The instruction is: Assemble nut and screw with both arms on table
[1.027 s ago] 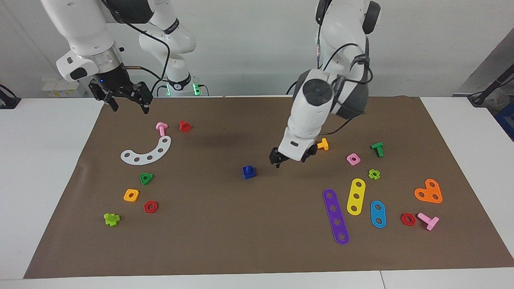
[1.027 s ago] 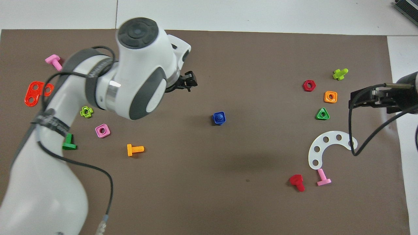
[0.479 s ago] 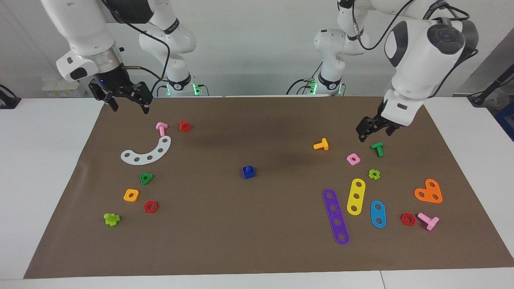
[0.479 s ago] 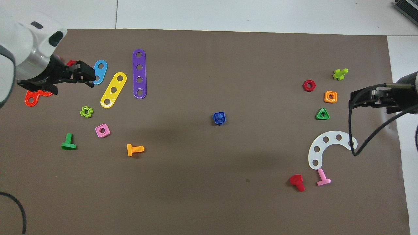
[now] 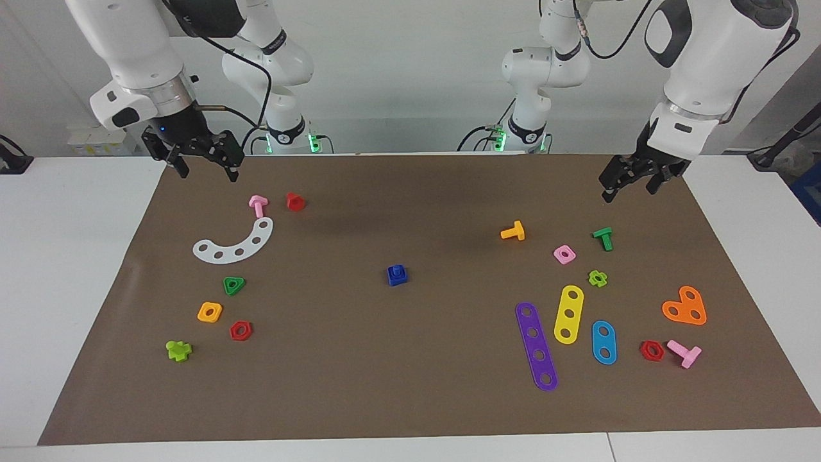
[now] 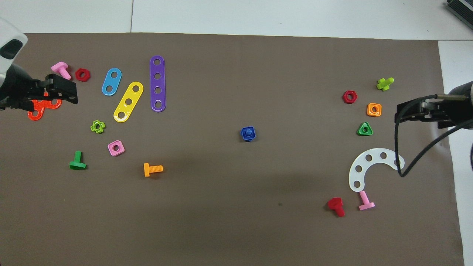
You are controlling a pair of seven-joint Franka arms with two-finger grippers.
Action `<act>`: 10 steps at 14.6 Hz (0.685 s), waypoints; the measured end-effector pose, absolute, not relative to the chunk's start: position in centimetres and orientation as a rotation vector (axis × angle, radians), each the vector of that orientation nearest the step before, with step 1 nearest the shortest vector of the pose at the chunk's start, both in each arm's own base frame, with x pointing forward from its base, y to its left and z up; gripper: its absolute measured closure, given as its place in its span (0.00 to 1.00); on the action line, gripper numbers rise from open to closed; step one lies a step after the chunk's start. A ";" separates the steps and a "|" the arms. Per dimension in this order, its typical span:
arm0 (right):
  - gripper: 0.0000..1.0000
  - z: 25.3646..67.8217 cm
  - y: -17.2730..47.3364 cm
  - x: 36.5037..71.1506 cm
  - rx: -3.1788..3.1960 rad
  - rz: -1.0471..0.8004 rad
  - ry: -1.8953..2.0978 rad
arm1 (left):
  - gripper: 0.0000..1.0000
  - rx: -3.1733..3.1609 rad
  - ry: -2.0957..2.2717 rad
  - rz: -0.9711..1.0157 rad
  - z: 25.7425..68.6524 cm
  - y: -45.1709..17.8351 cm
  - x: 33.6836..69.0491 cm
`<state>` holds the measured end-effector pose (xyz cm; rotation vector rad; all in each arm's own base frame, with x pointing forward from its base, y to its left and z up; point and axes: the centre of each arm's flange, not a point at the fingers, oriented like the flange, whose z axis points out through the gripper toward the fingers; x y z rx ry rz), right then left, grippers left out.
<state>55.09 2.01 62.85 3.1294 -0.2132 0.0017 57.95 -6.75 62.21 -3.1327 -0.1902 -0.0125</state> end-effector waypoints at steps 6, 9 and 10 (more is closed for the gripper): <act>0.00 63.1 3.1 54.9 3.132 0.009 -0.182 | 0.00 -3.134 -0.171 0.002 64.1 -7.1 56.2; 0.00 63.1 3.1 54.9 3.132 0.009 -0.182 | 0.00 -3.139 -0.102 -0.021 64.5 -7.2 56.1; 0.00 63.1 3.1 54.9 3.132 0.009 -0.182 | 0.00 -3.140 -0.081 -0.026 64.5 -7.2 56.1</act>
